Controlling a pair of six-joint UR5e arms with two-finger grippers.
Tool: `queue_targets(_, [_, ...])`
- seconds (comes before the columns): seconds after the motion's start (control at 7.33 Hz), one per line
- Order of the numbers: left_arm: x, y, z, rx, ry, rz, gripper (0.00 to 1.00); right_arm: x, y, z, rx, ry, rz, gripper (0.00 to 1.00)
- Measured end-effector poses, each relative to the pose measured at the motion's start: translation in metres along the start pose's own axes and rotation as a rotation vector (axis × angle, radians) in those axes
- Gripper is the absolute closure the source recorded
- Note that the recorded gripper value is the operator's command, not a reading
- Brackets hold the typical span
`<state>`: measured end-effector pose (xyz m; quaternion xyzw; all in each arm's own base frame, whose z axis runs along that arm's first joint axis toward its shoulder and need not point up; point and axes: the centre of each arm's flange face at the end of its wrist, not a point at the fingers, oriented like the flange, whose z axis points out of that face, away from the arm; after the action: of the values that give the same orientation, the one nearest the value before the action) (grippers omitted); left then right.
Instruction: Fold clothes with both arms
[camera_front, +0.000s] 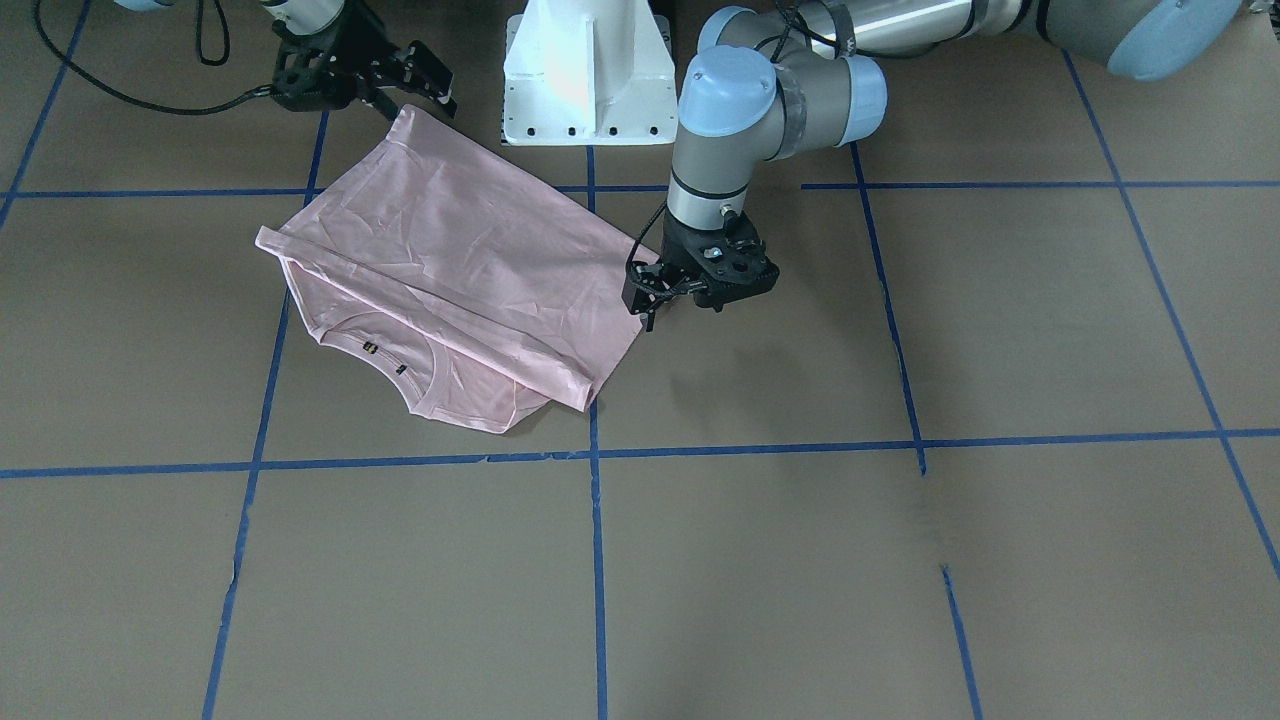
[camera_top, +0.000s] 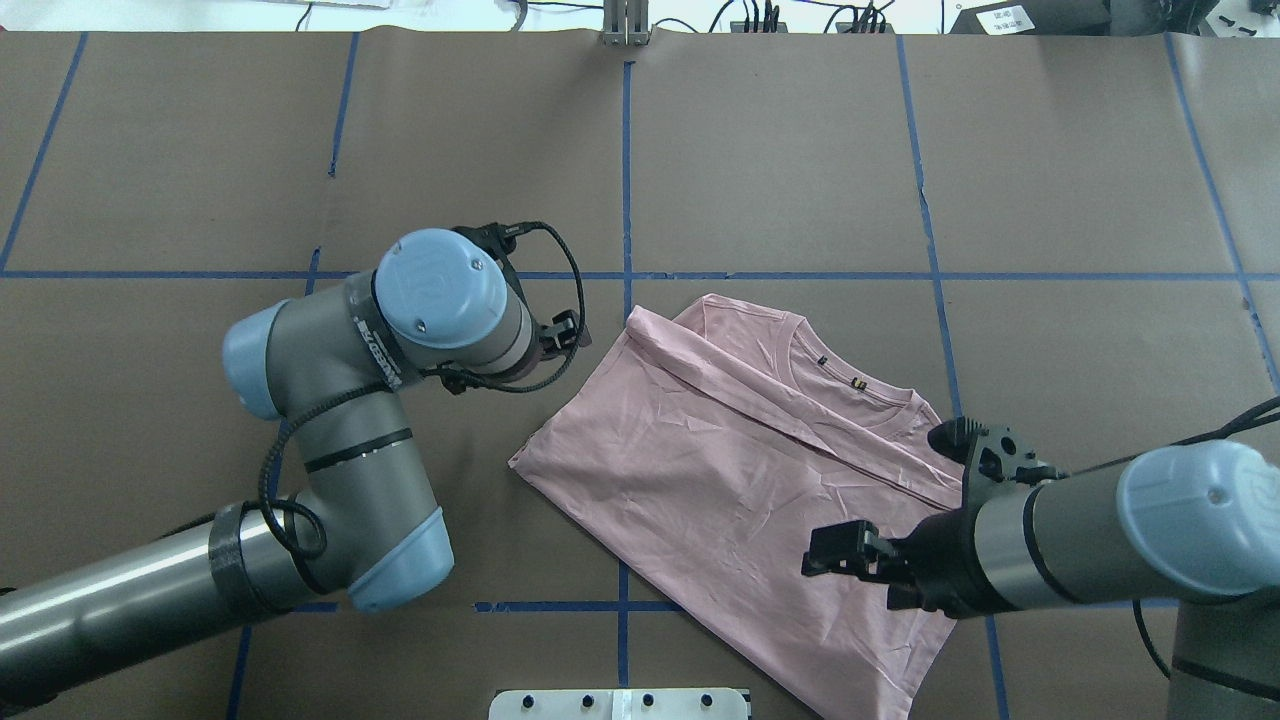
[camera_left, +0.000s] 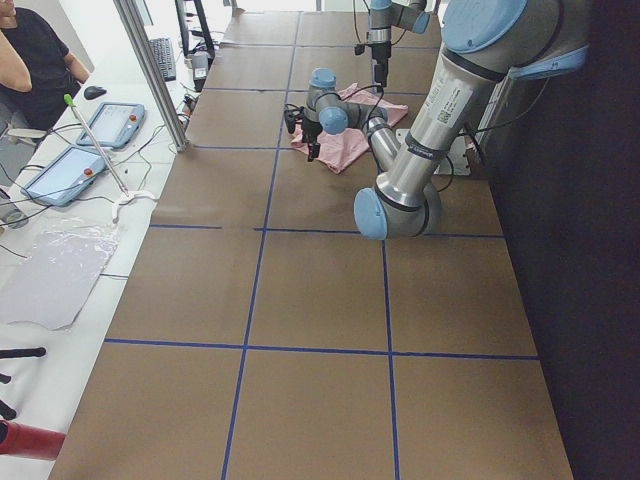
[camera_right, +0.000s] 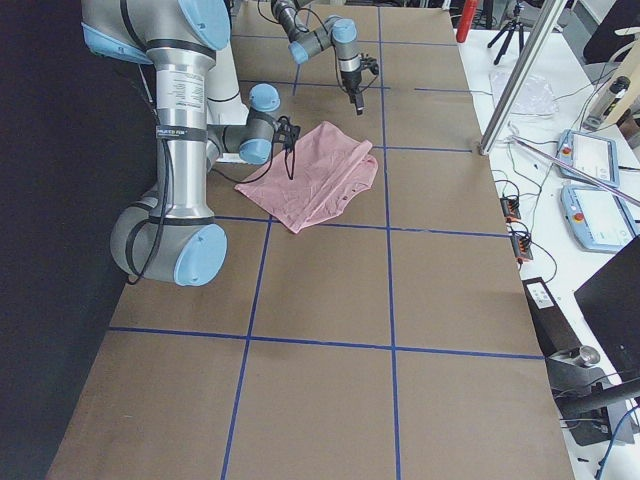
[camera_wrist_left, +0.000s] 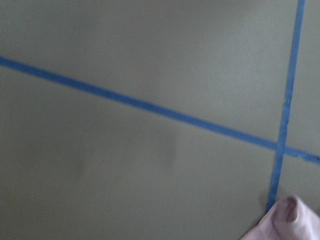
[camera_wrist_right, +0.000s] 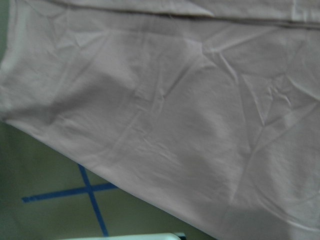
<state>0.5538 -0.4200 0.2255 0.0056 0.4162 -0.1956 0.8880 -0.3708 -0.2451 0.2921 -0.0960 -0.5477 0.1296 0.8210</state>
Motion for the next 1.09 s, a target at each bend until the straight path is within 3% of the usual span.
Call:
queue_targets(0.27, [-0.007,0.040,0.019,-0.034,-0.050,-0.041,0.04,-0.013,-0.033,-0.025,0.079,-0.051,0.022,0.00])
queue_targets(0.55, [-0.012,0.058,0.029,-0.039,-0.075,-0.044,0.10,-0.014,-0.045,-0.033,0.109,-0.063,0.031,0.00])
queue_targets(0.68, [-0.016,0.063,0.033,-0.037,-0.084,-0.045,0.19,-0.015,-0.047,-0.035,0.114,-0.065,0.033,0.00])
queue_targets(0.82, [-0.018,0.065,0.035,-0.036,-0.089,-0.049,0.37,-0.015,-0.048,-0.035,0.117,-0.065,0.034,0.00])
queue_targets(1.09, [-0.018,0.066,0.035,-0.035,-0.089,-0.055,0.95,-0.015,-0.048,-0.036,0.116,-0.066,0.035,0.00])
